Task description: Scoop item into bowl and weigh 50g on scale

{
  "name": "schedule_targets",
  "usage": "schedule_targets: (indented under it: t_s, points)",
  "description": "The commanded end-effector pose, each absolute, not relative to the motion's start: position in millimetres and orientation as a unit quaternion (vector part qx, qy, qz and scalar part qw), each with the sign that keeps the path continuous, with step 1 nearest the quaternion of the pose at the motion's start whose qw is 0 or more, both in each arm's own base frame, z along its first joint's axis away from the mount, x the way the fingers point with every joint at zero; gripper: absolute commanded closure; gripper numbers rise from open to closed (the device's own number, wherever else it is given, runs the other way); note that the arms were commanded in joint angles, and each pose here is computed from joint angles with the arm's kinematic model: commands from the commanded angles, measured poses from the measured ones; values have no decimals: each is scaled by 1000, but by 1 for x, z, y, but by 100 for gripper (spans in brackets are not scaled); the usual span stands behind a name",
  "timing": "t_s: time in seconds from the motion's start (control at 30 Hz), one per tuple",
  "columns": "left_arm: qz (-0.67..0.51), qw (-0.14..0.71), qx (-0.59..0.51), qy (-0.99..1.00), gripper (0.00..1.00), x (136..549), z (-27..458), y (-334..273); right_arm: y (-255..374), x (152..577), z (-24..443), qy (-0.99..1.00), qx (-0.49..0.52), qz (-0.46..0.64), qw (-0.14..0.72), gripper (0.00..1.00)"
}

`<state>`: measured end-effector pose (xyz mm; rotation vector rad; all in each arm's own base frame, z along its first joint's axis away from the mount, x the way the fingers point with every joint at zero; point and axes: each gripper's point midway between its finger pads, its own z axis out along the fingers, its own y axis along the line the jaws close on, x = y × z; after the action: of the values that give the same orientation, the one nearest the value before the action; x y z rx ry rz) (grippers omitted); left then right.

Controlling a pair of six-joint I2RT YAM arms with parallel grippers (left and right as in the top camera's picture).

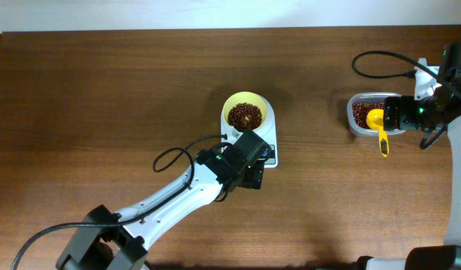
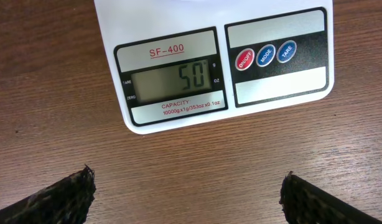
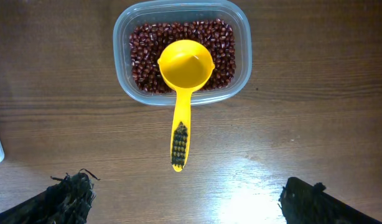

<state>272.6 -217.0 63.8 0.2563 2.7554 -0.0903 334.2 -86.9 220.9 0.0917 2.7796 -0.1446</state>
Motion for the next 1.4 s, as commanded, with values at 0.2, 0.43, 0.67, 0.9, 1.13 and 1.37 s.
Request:
schedule_targets:
  t_s: [0.2, 0.43, 0.67, 0.9, 1.13, 1.37]
  points:
    - [-65, 241, 234, 940, 1, 286, 87, -243, -87, 336, 229, 980, 31, -57, 189, 1]
    - [-111, 317, 221, 916, 1, 276, 104, -209, -87, 336, 229, 980, 31, -57, 189, 1]
    - [-163, 459, 198, 851, 1, 265, 145, -148, -87, 336, 229, 980, 31, -57, 189, 1]
    - [-110, 696, 152, 693, 1, 270, 232, -75, -87, 336, 229, 980, 31, -57, 189, 1]
    - [-62, 784, 117, 607, 1, 251, 246, -47, -87, 336, 229, 980, 31, -57, 189, 1]
    - [-32, 761, 86, 643, 1, 250, 217, -25, -87, 336, 229, 980, 31, -57, 189, 1]
